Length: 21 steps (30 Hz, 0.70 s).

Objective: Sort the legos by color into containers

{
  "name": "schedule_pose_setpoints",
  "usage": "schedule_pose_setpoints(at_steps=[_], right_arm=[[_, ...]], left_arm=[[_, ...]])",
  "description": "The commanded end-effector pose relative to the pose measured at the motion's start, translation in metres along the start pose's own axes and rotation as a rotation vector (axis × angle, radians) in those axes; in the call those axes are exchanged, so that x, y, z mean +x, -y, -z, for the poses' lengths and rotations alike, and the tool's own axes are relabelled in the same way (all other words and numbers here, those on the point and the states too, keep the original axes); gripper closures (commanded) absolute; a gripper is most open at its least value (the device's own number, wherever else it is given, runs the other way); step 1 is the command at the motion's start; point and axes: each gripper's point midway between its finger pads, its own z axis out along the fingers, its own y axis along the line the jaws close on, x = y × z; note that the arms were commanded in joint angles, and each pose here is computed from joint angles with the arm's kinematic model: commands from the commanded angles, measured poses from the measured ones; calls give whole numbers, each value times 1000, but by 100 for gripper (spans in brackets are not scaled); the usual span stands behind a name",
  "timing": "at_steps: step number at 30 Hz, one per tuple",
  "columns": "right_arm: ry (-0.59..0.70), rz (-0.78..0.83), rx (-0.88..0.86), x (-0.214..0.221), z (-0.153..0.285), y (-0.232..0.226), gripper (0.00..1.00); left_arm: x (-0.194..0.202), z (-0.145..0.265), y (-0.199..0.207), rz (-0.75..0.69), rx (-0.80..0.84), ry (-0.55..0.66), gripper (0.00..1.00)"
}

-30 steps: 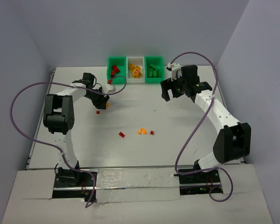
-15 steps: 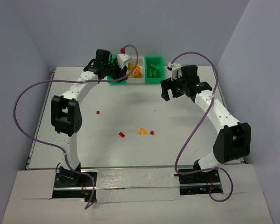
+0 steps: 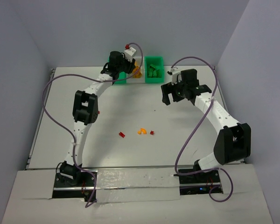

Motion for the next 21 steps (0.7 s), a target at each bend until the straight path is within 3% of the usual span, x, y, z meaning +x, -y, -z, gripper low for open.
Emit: schedule_pose_setpoints(at_steps=[1, 2, 5, 7, 12, 16, 18, 21], right_arm=[[30, 13, 14, -2, 16, 0, 0], [28, 14, 15, 0, 16, 0, 0], [20, 14, 7, 4, 17, -2, 0], [18, 14, -2, 5, 17, -4, 0], [17, 16, -8, 4, 19, -5, 0], [14, 32, -19, 5, 22, -7, 0], [3, 50, -41, 8, 24, -10, 0], [-13, 74, -73, 16, 25, -16, 0]], left_arm=[[-68, -2, -17, -43, -90, 199, 80], [-66, -4, -17, -61, -97, 197, 76], [-66, -4, -19, -88, -115, 203, 43], [-72, 0, -22, -96, -130, 209, 29], [-101, 19, -22, -117, -122, 225, 21], [-137, 67, -17, -122, -63, 221, 25], [-138, 106, 2, -118, 100, 199, 28], [-94, 185, 58, -133, 497, 64, 28]])
